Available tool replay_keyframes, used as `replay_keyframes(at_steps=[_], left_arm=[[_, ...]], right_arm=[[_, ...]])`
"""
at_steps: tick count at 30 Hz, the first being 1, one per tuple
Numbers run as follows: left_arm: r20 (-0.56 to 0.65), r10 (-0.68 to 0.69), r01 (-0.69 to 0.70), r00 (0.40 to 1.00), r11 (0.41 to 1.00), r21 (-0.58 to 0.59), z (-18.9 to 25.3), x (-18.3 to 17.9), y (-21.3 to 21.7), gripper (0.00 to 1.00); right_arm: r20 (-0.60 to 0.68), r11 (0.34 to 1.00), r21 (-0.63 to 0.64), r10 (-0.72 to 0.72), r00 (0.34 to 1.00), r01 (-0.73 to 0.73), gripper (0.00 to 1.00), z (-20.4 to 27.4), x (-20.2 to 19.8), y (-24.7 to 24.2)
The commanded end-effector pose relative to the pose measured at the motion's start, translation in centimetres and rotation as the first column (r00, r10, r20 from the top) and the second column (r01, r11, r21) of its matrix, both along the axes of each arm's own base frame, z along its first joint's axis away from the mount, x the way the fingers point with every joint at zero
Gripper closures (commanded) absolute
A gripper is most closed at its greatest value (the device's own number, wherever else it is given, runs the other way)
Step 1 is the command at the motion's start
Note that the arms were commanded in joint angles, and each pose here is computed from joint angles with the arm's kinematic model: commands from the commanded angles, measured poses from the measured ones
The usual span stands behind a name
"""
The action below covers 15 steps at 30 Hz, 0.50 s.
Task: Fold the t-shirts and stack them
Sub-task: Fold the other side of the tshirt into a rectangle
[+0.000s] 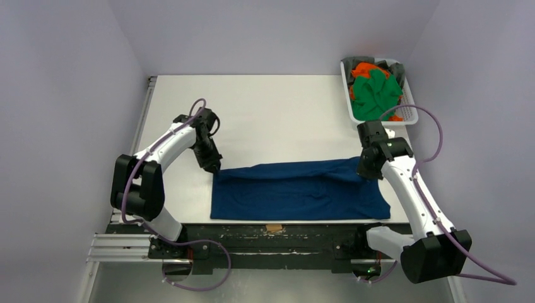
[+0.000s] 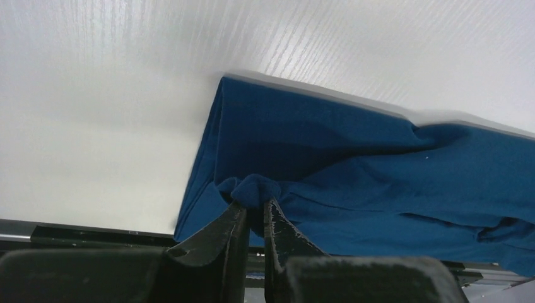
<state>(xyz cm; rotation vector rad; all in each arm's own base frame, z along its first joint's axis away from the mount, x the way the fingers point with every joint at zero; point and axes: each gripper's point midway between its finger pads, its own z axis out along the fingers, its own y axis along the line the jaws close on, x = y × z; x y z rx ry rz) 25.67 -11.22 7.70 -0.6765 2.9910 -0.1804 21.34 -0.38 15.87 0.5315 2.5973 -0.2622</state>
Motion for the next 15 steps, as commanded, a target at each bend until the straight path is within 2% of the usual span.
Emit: replay_keyframes(at_steps=[1,4,6,7,9,10,11,12,14,15], left_arm=[[-0.036,-0.031,0.030,0.999,0.999,-0.024,0.3,-2.0,-0.3,0.87],[-0.128,-0.044,0.045,0.991,0.999,0.006,0.6,-5.5,0.5,0.69],[-0.180,-0.026,0.036,0.983,0.998,0.054,1.5,-7.2,1.6,0.60],[-0.182,-0.007,0.029,0.983,0.992,0.119,2.3,-7.4,2.7,0.54],[-0.106,0.030,-0.003,0.994,0.970,0.243,4.6,-6.3,4.9,0.35],[-0.046,0.028,-0.016,0.999,0.968,0.249,5.8,-5.2,5.0,0.26],[0.020,0.019,-0.023,1.000,0.973,0.229,6.7,-4.1,4.7,0.17],[0.076,0.000,-0.014,0.997,0.983,0.183,7.3,-3.1,3.9,0.03],[0.163,-0.026,0.010,0.986,0.995,0.097,7.9,-1.1,2.2,0.00],[0.186,-0.055,0.058,0.981,0.998,-0.015,8.1,-0.3,0.0,0.00]], right_arm=[[-0.194,0.981,-0.028,-0.191,0.962,0.190,0.96,-2.4,-6.2,-0.8],[-0.228,0.967,-0.005,-0.250,0.941,0.256,0.64,-3.3,-8.6,-0.5],[-0.178,0.961,0.013,-0.268,0.947,0.275,0.49,-3.2,-8.8,-0.7],[-0.132,0.959,0.020,-0.279,0.951,0.284,0.41,-3.0,-8.3,-0.8],[-0.023,0.961,0.078,-0.266,0.964,0.267,0.28,-2.0,-6.3,-0.4],[0.055,0.968,0.106,-0.233,0.971,0.227,0.25,-1.3,-4.6,-0.1],[0.121,0.974,0.147,-0.188,0.975,0.170,0.23,-1.0,-3.1,0.7],[0.166,0.973,0.206,-0.139,0.976,0.103,0.19,-0.8,-1.8,2.0],[0.232,0.965,0.262,-0.051,0.971,-0.012,0.16,-0.7,0.4,3.8],[0.251,0.954,0.290,-0.003,0.968,-0.073,0.15,-1.0,1.5,4.8]])
